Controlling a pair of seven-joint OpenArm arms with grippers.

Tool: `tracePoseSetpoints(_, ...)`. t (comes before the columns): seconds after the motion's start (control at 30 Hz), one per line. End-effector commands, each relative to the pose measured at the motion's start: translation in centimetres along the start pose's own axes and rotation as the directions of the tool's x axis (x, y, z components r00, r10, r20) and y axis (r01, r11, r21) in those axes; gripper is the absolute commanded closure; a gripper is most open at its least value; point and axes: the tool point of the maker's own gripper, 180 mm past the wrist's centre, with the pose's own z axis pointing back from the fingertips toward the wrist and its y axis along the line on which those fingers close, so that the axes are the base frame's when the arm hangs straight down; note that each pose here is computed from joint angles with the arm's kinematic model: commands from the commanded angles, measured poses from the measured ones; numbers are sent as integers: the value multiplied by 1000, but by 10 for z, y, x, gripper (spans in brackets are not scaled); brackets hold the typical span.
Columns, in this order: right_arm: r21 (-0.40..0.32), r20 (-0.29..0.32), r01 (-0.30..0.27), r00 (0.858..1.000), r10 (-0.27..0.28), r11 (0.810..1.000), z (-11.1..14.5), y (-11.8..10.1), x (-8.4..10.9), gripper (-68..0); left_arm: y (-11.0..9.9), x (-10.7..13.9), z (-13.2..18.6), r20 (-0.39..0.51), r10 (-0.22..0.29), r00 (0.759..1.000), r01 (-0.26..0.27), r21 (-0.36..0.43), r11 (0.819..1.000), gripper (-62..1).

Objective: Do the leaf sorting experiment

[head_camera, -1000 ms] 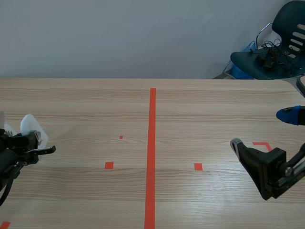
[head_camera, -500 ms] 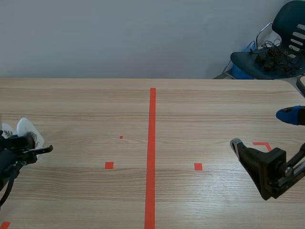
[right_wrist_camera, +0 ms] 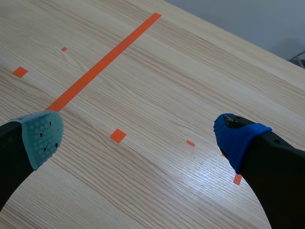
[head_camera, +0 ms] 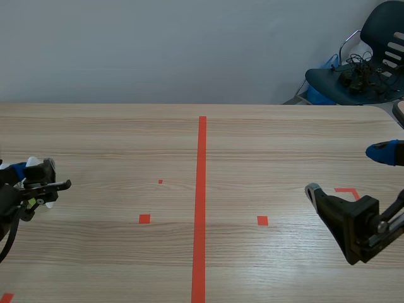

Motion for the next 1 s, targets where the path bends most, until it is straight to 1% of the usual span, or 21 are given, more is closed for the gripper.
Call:
tracePoseSetpoints(0.0, -9, 43, -15, 999, 16, 1000, -1, -5, 15, -679, -2, 31, -7, 80, -23, 997, 25, -26, 999, -287)
tracePoseSetpoints(0.13, -9, 42, -15, 999, 16, 1000, -1, -5, 15, -679, -10, 68, -9, 162, -49, 985, 60, -63, 996, -287)
tracePoseSetpoints(0.23, -9, 43, -15, 999, 16, 1000, -1, -5, 15, -679, -19, 96, -8, 204, -84, 975, 106, -100, 989, -287)
tracePoseSetpoints(0.3, -9, 44, -16, 999, 16, 1000, -1, -5, 15, -679, -30, 112, -3, 223, -108, 969, 143, -146, 979, -287)
tracePoseSetpoints(0.33, -8, 46, -17, 999, 17, 1000, -1, -4, 16, -679, -37, 119, 1, 233, -119, 965, 163, -180, 970, -287)
tracePoseSetpoints(0.4, -5, 58, -22, 998, 22, 1000, -1, -3, 21, -679, -55, 131, 13, 252, -140, 958, 205, -255, 945, -287)
tracePoseSetpoints(0.43, -2, 67, -27, 997, 27, 1000, -1, -1, 25, -679, -64, 135, 20, 261, -148, 954, 225, -295, 929, -288)
tracePoseSetpoints(0.47, 1, 76, -32, 997, 31, 1000, -1, 0, 29, -679, -75, 138, 28, 269, -152, 951, 241, -338, 910, -288)
tracePoseSetpoints(0.53, 6, 95, -41, 995, 41, 999, -1, 2, 37, -679, -94, 140, 47, 279, -157, 948, 268, -424, 865, -290)
tracePoseSetpoints(0.57, 7, 103, -46, 994, 45, 999, 0, 3, 40, -679, -104, 140, 56, 280, -155, 947, 275, -464, 842, -309)
tracePoseSetpoints(0.6, 7, 109, -49, 993, 48, 999, 0, 4, 43, -679, -112, 139, 65, 278, -155, 948, 280, -497, 821, -342)
tracePoseSetpoints(0.67, 8, 120, -54, 991, 53, 998, 0, 5, 47, -679, -126, 135, 83, 267, -149, 952, 279, -560, 780, -435)
tracePoseSetpoints(0.77, 10, 124, -60, 991, 58, 998, 0, 7, 51, -679, -144, 125, 109, 233, -133, 963, 256, -647, 718, -584)
tracePoseSetpoints(0.8, 11, 123, -61, 991, 59, 998, 0, 7, 51, -679, -148, 122, 117, 218, -129, 967, 244, -667, 704, -622)
tracePoseSetpoints(0.83, 9, 117, -62, 991, 60, 998, 0, 7, 51, -679, -152, 117, 124, 200, -124, 972, 230, -684, 692, -623)
tracePoseSetpoints(0.87, 8, 111, -60, 992, 59, 998, 0, 7, 50, -679, -154, 114, 131, 182, -116, 976, 211, -698, 685, -623)
tracePoseSetpoints(0.9, 6, 108, -56, 993, 55, 998, 0, 7, 49, -679, -156, 112, 137, 161, -103, 982, 188, -706, 683, -623)
tracePoseSetpoints(0.97, 3, 104, -50, 993, 49, 999, 0, 7, 48, -679, -160, 107, 149, 106, -76, 991, 129, -729, 673, -623)
